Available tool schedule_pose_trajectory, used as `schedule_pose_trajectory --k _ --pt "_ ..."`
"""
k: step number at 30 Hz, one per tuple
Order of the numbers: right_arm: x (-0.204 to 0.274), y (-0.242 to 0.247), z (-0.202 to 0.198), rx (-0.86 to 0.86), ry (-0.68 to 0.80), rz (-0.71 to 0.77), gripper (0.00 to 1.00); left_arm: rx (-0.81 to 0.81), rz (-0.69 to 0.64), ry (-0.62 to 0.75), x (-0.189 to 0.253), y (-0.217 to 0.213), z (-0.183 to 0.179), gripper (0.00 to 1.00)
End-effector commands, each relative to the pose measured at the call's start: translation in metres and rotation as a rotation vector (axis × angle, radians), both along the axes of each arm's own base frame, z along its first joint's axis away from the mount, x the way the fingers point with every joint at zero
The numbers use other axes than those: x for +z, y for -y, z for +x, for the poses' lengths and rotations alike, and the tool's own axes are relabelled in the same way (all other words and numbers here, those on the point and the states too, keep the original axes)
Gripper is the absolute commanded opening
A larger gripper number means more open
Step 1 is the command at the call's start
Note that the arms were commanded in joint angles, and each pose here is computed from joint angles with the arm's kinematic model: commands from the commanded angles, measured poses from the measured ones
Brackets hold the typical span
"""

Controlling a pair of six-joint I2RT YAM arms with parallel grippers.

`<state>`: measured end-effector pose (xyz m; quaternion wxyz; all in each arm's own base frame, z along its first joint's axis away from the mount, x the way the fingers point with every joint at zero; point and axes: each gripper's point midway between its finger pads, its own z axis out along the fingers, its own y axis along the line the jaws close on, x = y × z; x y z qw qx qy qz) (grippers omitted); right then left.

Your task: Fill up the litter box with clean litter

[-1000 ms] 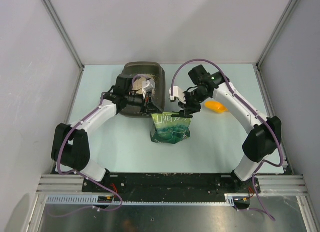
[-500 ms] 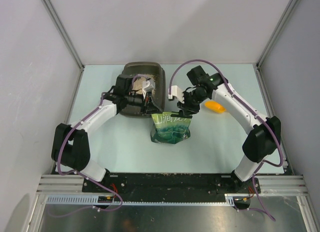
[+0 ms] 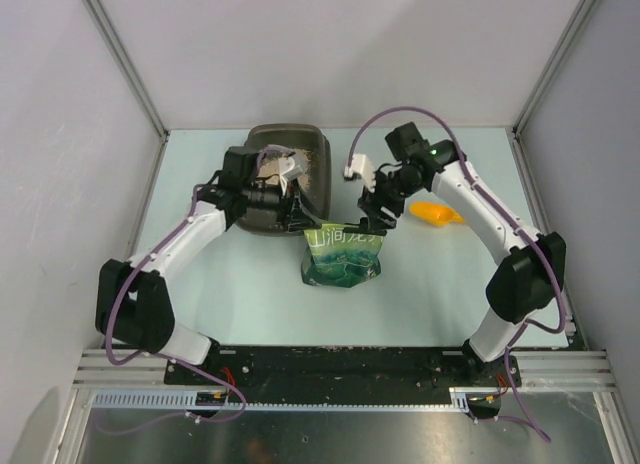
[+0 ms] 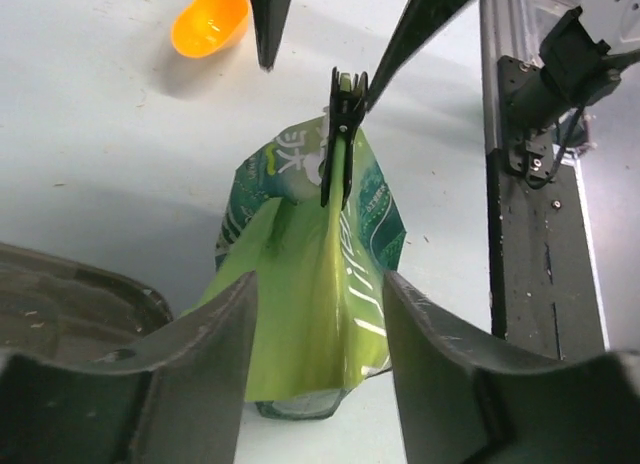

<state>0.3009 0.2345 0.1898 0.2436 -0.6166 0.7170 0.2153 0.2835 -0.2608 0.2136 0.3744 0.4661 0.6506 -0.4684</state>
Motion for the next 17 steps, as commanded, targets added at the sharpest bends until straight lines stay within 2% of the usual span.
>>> schedule_pose_trajectory --k 1,2,3,4,5,6,8,9,11,17 --pt "0.074 0.007 0.032 -0.192 0.075 0.187 0.66 0.117 0.000 0.126 0.050 -0.019 0.018 0.66" --pt "0.082 0.011 0.036 -0.257 0.056 0.213 0.88 0.189 0.037 0.144 0.049 -0.028 0.030 0.74" --pt "0.092 0.015 0.049 -0.319 0.083 0.241 0.99 0.223 0.056 0.171 0.052 -0.034 0.035 0.81" --pt "0.094 0.023 0.059 -0.401 0.099 0.241 1.00 0.266 0.086 0.198 0.055 -0.041 0.039 0.97" --pt "0.098 0.027 0.067 -0.473 0.131 0.243 1.00 0.343 0.146 0.249 0.052 -0.052 0.052 1.00" --pt "0.102 0.041 0.086 -0.620 0.197 0.227 1.00 0.384 0.175 0.277 0.052 -0.059 0.058 1.00" --pt "0.084 0.053 0.096 -0.786 0.244 0.174 1.00 0.445 0.216 0.326 0.056 -0.072 0.065 1.00" --pt "0.094 0.075 0.112 -0.952 0.368 0.154 1.00 0.504 0.252 0.338 0.055 -0.082 0.073 1.00" --pt "0.077 0.083 0.109 -0.987 0.412 0.086 1.00 0.579 0.268 0.318 0.056 -0.092 0.079 1.00" --pt "0.078 0.096 0.121 -1.031 0.473 0.074 1.00 0.709 0.286 0.259 0.041 -0.107 0.084 1.00"
